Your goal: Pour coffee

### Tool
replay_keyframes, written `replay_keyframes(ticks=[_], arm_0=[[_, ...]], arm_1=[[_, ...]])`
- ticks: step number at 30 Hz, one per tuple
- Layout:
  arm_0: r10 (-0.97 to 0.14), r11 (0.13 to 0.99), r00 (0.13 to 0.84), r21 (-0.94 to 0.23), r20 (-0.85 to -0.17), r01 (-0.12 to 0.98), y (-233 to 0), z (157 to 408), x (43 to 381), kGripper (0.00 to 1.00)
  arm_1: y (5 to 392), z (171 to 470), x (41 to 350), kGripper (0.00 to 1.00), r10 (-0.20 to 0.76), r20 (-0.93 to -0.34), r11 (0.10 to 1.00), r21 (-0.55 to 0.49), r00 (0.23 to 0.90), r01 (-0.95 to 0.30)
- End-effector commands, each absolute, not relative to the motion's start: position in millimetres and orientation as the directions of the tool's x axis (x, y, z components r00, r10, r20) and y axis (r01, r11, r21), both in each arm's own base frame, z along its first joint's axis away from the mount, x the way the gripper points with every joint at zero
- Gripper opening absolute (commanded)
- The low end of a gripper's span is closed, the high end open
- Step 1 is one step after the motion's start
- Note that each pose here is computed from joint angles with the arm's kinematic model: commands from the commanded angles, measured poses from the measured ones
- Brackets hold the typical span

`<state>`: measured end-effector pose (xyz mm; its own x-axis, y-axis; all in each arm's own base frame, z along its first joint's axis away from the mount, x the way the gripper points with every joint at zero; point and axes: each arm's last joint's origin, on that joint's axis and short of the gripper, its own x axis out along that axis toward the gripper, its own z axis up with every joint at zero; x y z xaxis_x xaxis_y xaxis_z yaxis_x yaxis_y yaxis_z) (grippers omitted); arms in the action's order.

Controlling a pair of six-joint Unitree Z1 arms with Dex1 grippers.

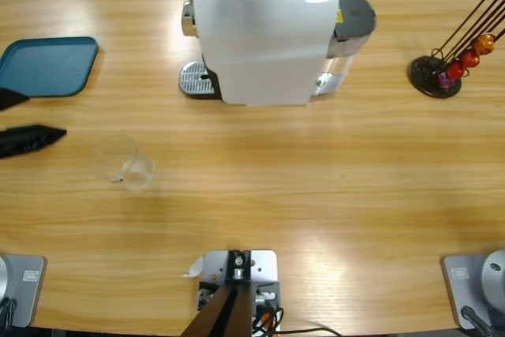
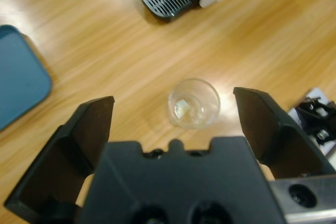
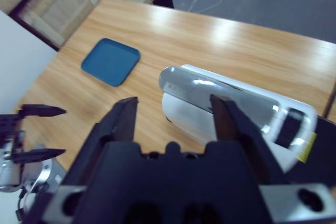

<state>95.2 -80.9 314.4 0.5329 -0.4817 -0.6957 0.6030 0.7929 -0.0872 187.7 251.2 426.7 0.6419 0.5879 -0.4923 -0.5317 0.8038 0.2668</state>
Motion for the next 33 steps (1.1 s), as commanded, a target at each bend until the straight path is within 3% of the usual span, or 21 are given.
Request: replay_keyframes(ticks=[1, 6, 11, 17, 22, 30, 33], arm_0=[[-0.538, 0.765, 0.423, -0.211, -0.729, 0.609, -83.6, 296.2, 77.5, 1.000], [-0.490, 0.818, 0.383, -0.261, -0.783, 0.513, -89.4, 281.3, 81.2, 0.991], [-0.416, 0.825, 0.307, -0.212, -0.856, 0.524, -114.1, 262.0, 88.3, 0.996], [-0.360, 0.869, 0.354, -0.171, -0.863, 0.465, -113.0, 250.5, 90.0, 0.996], [-0.423, 0.840, 0.344, -0.220, -0.838, 0.497, -123.3, 244.0, 93.9, 0.996], [-0.379, 0.848, 0.321, -0.187, -0.868, 0.495, -133.9, 229.7, 101.8, 0.996], [-0.369, 0.856, 0.345, -0.171, -0.863, 0.488, -135.8, 225.3, 104.8, 0.989]], arm_1=[[187.3, 421.8, 144.0, 1.000, 0.582, -0.499, 0.808, 0.264, 0.642, -0.527], [181.9, 413.5, 140.7, 1.000, 0.564, -0.523, 0.820, 0.264, 0.639, -0.508], [180.8, 407.6, 139.9, 1.000, 0.553, -0.544, 0.826, 0.257, 0.631, -0.502], [174.8, 398.7, 135.5, 1.000, 0.543, -0.565, 0.830, 0.248, 0.621, -0.500], [177.4, 395.8, 137.3, 1.000, 0.538, -0.575, 0.832, 0.243, 0.616, -0.498], [177.7, 396.0, 137.3, 1.000, 0.540, -0.576, 0.831, 0.245, 0.614, -0.500], [175.9, 397.4, 136.0, 1.000, 0.540, -0.577, 0.830, 0.245, 0.613, -0.501]])
